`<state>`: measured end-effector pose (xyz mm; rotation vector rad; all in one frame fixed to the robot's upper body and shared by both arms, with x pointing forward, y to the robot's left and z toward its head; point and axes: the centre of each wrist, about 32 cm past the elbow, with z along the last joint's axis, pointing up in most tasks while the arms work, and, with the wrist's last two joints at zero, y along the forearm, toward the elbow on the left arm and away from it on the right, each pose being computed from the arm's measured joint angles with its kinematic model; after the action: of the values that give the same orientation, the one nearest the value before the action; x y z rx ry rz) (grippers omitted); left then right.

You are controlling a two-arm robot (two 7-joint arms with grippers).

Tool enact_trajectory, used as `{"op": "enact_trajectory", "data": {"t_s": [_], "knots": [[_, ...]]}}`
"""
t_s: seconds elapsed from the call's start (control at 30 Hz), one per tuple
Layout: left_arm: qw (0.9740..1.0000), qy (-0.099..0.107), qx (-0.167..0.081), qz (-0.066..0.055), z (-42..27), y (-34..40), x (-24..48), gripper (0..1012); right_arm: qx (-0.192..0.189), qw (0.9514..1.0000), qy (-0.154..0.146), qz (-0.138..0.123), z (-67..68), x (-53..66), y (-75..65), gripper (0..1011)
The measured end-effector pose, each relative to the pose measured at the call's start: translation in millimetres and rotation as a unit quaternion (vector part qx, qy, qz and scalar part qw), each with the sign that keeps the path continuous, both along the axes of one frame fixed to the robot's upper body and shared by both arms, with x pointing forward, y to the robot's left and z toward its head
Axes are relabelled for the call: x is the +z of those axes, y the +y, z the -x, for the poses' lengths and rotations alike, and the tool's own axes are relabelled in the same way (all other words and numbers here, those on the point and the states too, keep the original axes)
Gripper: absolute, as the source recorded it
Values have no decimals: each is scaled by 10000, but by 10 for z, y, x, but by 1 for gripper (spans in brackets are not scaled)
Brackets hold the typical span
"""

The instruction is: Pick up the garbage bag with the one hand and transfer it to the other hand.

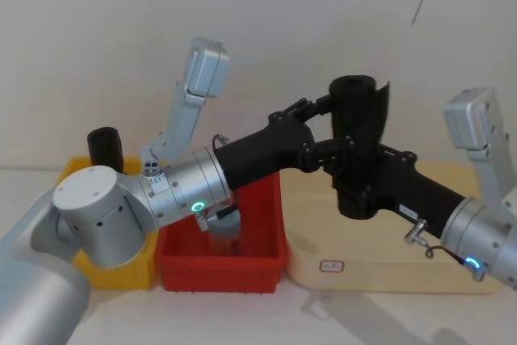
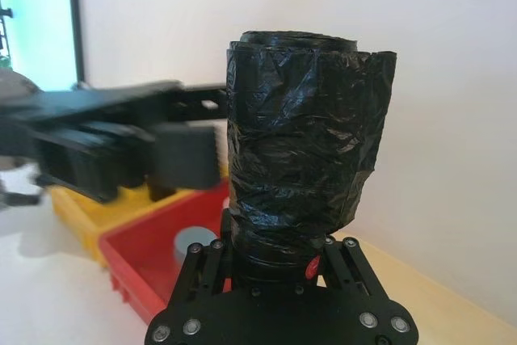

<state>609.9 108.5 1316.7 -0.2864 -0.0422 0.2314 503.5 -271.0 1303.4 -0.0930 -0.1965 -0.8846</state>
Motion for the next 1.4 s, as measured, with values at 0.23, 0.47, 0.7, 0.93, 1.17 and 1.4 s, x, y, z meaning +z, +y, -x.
{"op": "enact_trajectory", "data": {"t_s": [0.23,0.47,0.7,0.93,1.17,1.4], "knots": [[10000,0,0,0,0,0,0,1002,-200,9998,78,0,-99,-40,-198,477],[10000,-1,0,0,0,0,0,1002,-482,9987,175,20,-207,-88,-437,477],[10000,-1,1,0,0,1,0,1001,-807,9962,322,79,-328,-134,-659,477],[10000,0,0,0,0,0,0,1001,-1063,9930,488,147,-409,-177,-800,477],[10000,0,0,0,0,0,0,1001,-1366,9881,664,248,-468,-233,-916,650],[10000,0,3,0,0,1,-1,1002,-1632,9834,697,383,-472,-251,-944,845]]}}
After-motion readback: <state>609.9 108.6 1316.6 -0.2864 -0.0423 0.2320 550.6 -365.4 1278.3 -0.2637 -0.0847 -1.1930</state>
